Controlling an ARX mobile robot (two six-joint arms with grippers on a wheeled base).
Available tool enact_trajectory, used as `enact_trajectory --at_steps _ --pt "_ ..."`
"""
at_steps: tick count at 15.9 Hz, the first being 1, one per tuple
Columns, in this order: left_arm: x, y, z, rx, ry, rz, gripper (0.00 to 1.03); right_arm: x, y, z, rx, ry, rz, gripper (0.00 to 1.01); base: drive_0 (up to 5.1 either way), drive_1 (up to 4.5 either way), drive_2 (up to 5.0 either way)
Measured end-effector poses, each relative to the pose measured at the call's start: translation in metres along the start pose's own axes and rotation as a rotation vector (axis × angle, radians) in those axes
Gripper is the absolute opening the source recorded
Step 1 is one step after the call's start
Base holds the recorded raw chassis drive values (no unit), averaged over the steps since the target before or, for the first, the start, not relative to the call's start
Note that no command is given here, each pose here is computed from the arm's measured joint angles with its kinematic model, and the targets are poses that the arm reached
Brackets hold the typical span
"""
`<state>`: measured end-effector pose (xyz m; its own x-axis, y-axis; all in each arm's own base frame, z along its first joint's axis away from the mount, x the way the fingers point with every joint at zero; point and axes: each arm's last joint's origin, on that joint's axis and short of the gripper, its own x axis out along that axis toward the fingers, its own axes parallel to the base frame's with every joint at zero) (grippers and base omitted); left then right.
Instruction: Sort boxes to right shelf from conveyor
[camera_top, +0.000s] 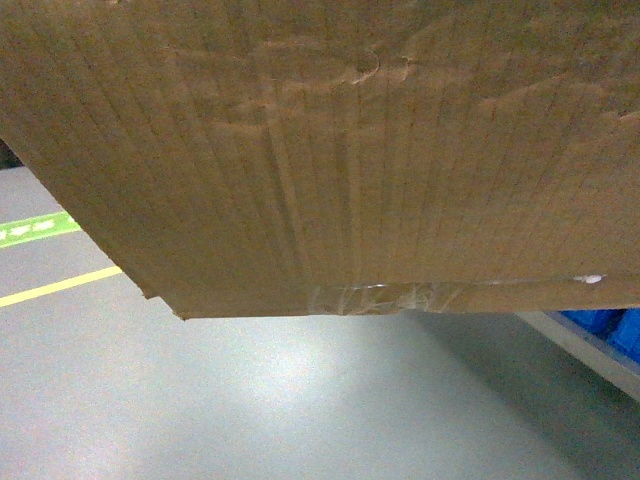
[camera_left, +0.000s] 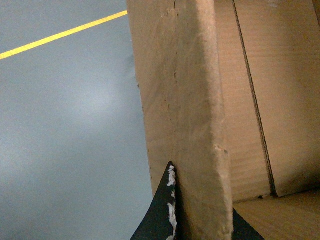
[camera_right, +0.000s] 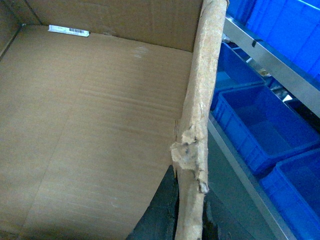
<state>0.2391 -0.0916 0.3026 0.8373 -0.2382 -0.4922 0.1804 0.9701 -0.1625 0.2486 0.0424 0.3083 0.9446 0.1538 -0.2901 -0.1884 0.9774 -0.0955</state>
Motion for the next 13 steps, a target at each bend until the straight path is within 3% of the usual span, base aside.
enact_trajectory --at_steps 13 --pt "0.0001 0.0 0.0 0.0 0.0 0.001 0.04 0.0 0.0 0.0 0.0 0.0 0.0 0.05 -1.7 -1.66 -1.7"
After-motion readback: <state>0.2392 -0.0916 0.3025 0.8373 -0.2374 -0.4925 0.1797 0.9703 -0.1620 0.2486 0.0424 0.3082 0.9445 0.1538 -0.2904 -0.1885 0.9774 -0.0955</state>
